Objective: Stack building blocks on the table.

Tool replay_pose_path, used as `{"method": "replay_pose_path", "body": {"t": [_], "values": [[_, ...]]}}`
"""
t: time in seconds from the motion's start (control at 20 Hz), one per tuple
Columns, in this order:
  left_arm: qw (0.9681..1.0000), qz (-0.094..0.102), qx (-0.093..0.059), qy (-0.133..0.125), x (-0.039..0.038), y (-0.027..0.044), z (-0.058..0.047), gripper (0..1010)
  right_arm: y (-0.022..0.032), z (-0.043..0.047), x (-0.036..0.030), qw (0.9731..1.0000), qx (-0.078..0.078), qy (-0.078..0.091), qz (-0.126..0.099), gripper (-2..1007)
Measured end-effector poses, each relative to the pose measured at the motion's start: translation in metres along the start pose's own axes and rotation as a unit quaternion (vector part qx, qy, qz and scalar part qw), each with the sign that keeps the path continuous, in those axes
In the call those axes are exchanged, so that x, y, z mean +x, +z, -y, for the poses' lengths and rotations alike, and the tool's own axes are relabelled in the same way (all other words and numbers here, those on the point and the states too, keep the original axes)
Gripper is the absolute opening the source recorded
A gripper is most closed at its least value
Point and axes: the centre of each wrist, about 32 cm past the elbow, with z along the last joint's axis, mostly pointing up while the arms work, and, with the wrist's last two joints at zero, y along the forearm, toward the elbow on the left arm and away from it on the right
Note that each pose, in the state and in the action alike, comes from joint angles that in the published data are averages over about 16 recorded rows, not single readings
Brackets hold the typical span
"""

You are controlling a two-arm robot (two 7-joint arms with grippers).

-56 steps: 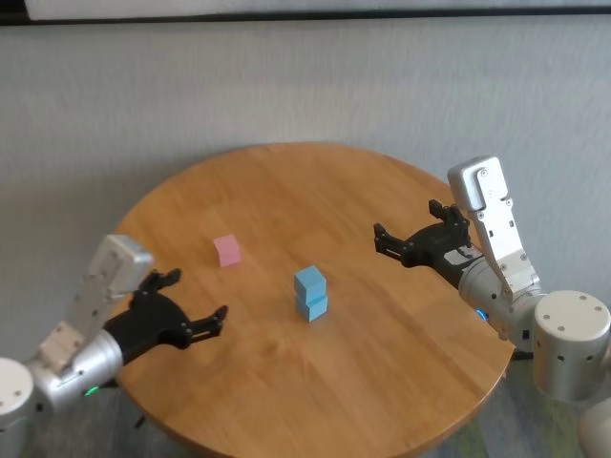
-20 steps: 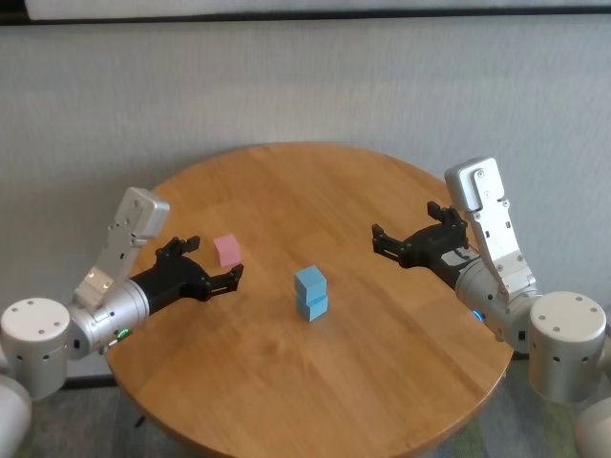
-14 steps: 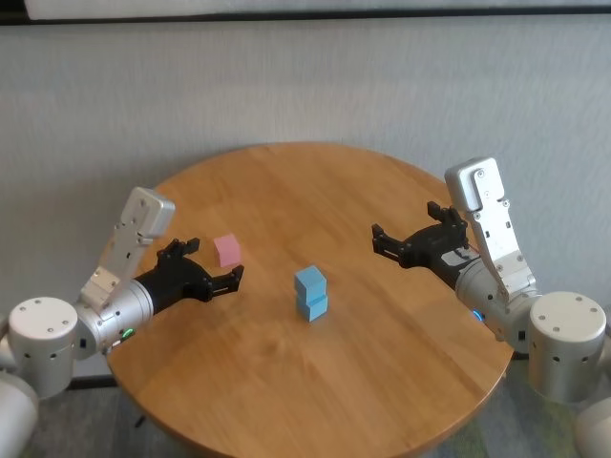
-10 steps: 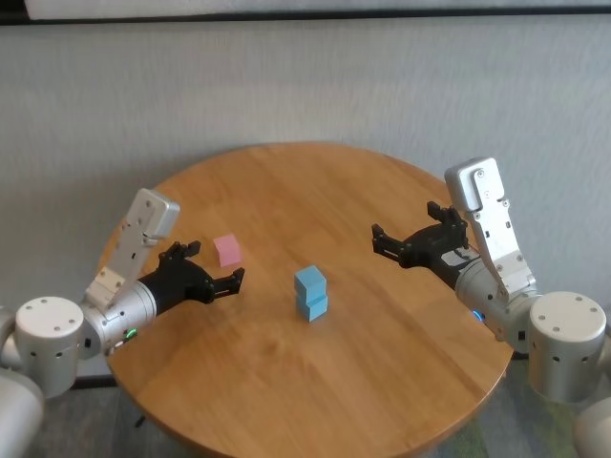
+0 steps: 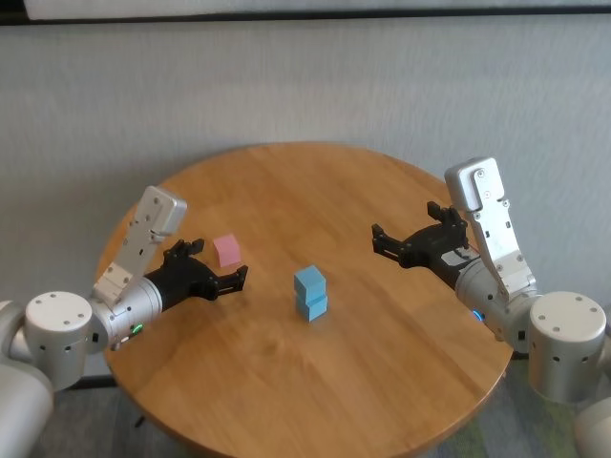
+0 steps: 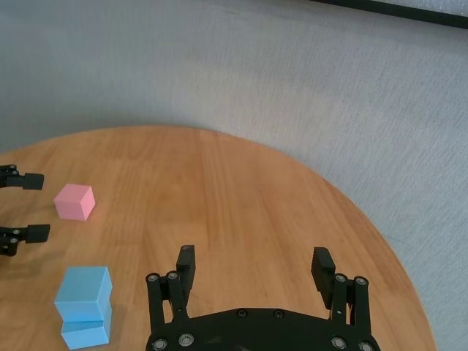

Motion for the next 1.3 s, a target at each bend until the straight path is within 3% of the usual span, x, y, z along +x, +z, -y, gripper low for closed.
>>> {"method": "replay_pose_path", "body": {"t": [1.3], "values": [[1.0,-0.003,-0.004,0.003,0.0065,-0.0061,0.021,1001,0.0,0.0,-0.0001,1.0,0.0,0.0,0.0,1005]]}}
